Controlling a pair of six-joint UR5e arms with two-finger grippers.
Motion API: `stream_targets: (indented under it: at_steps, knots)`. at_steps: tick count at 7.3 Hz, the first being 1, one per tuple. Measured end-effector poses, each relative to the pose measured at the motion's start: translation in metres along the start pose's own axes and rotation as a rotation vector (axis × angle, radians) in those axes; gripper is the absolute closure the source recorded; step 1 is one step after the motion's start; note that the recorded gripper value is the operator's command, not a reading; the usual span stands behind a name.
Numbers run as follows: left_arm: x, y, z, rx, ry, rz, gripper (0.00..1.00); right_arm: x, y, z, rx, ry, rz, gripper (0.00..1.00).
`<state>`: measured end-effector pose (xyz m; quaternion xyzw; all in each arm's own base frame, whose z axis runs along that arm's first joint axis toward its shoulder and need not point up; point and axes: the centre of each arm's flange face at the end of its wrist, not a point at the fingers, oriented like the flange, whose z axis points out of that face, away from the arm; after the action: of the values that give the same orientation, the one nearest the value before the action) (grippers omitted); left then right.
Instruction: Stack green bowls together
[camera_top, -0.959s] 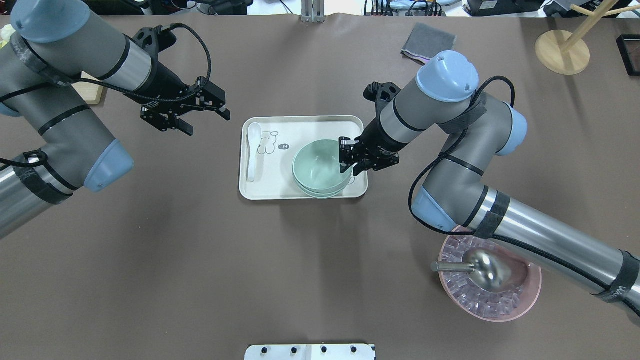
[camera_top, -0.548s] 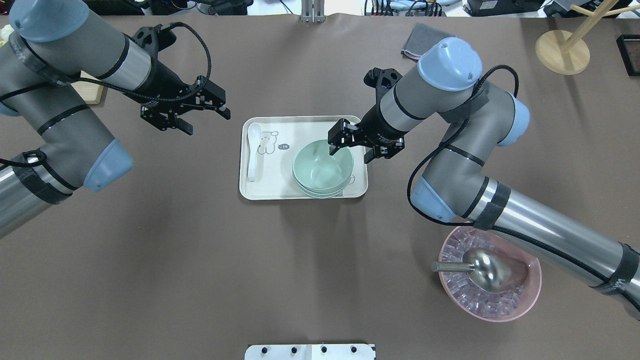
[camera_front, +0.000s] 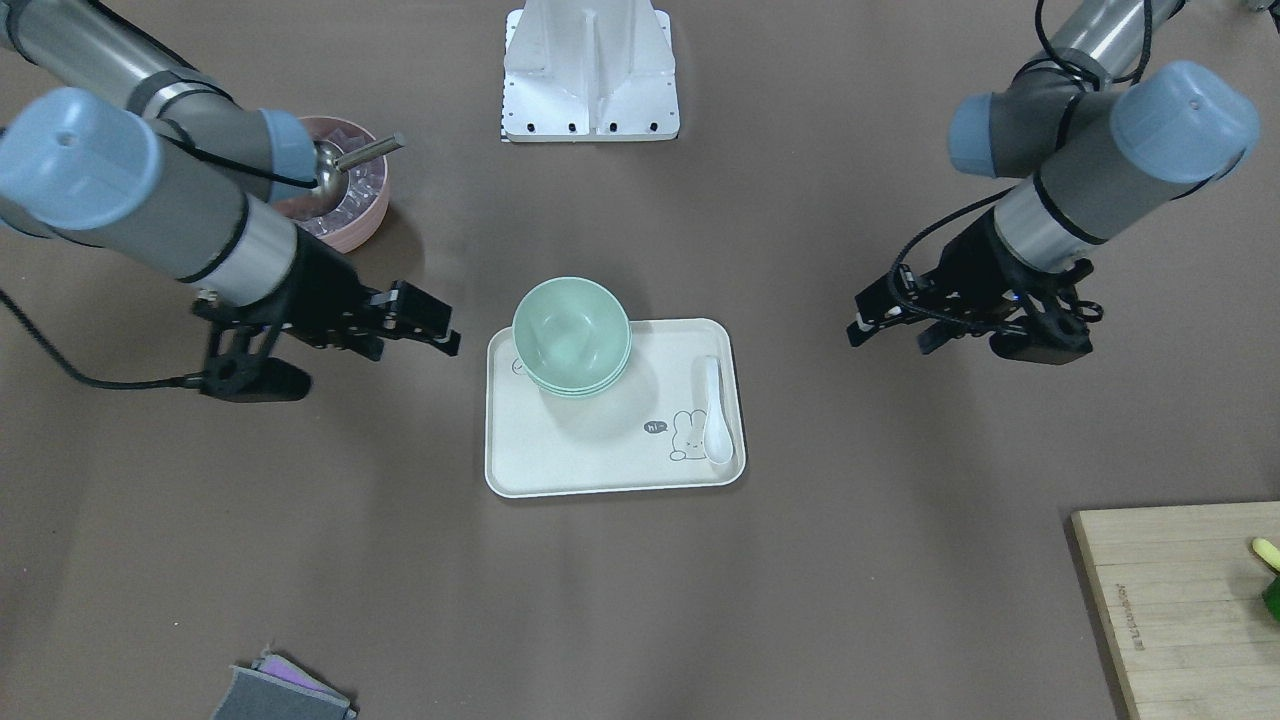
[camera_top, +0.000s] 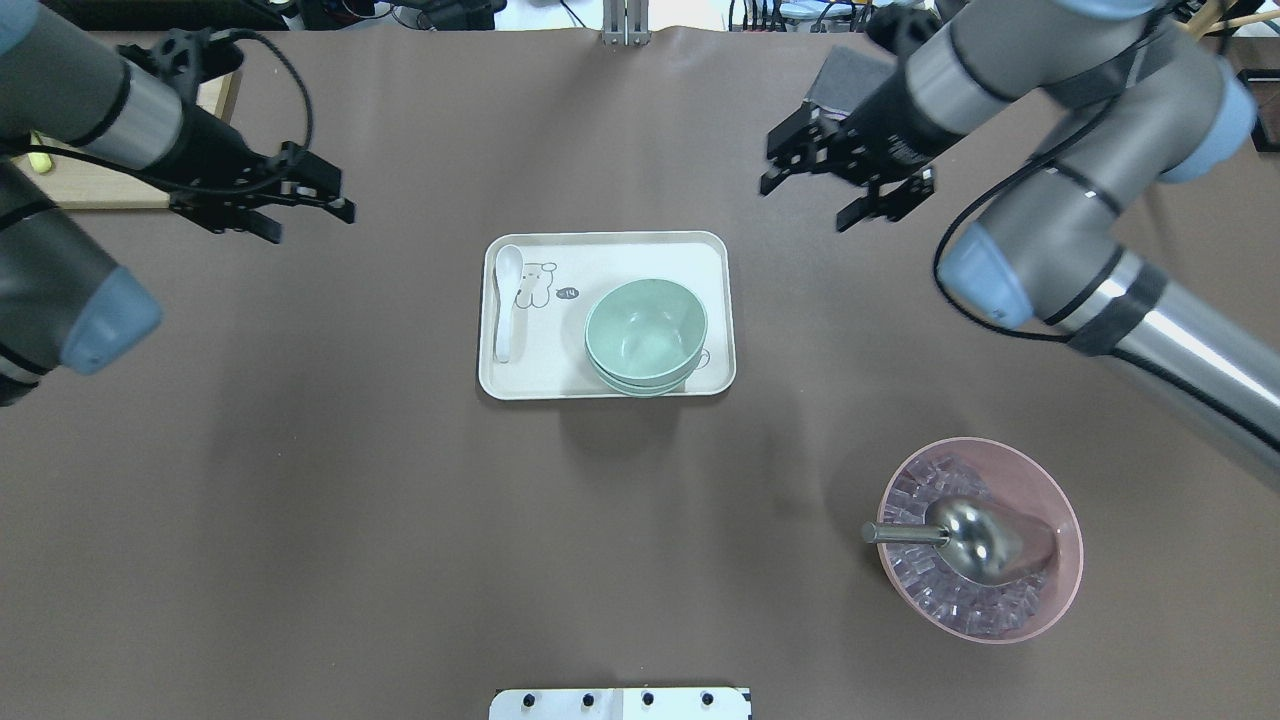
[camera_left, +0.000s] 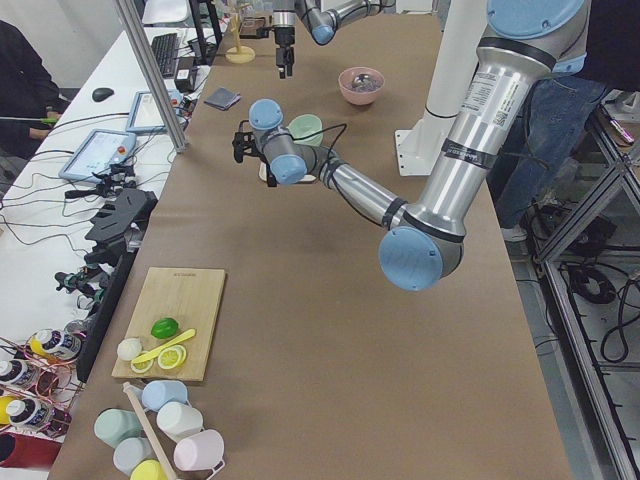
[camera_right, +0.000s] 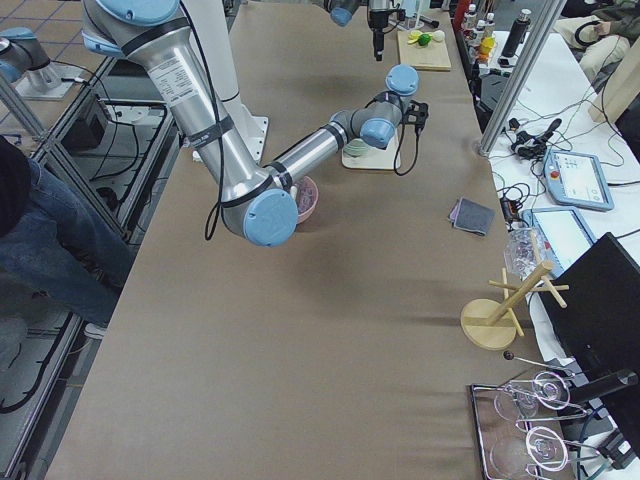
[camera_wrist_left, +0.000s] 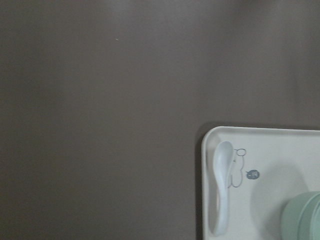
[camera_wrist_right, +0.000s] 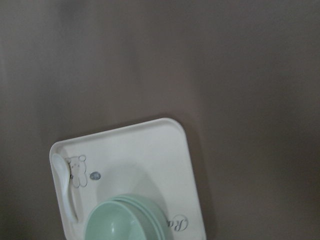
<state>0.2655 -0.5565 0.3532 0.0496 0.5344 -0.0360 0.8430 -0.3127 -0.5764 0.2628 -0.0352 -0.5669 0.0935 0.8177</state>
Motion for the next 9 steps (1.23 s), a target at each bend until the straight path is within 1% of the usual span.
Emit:
stream_targets:
  at_steps: [1, 2, 3, 4, 5, 6, 7, 8, 9]
  knots:
    - [-0.047, -0.012, -0.023, 0.032, -0.055, 0.053, 0.02, 0.04, -0.019, -0.032, 0.062, 0.034, -0.01, 0.0]
    - [-0.096, -0.027, -0.055, 0.065, -0.138, 0.14, 0.02, 0.09, -0.038, -0.054, 0.126, 0.114, -0.065, 0.0]
    - [-0.146, -0.03, -0.082, 0.079, -0.229, 0.254, 0.02, 0.14, -0.058, -0.074, 0.176, 0.247, -0.15, 0.0]
    - [-0.187, -0.025, -0.101, 0.079, -0.298, 0.334, 0.02, 0.184, -0.075, -0.092, 0.173, 0.405, -0.234, 0.0]
    - [-0.222, -0.016, -0.115, 0.076, -0.343, 0.346, 0.02, 0.229, -0.084, -0.11, 0.11, 0.541, -0.298, 0.0]
    - [-0.254, -0.002, -0.122, 0.066, -0.369, 0.324, 0.02, 0.273, -0.086, -0.129, 0.045, 0.608, -0.31, 0.0]
    - [-0.281, 0.013, -0.126, 0.055, -0.386, 0.296, 0.02, 0.316, -0.081, -0.147, 0.0, 0.608, -0.279, 0.0]
    - [-0.299, 0.021, -0.127, 0.046, -0.398, 0.269, 0.02, 0.352, -0.073, -0.163, -0.029, 0.562, -0.239, 0.0]
    - [-0.315, 0.029, -0.128, 0.037, -0.408, 0.244, 0.02, 0.38, -0.063, -0.179, -0.04, 0.508, -0.201, 0.0]
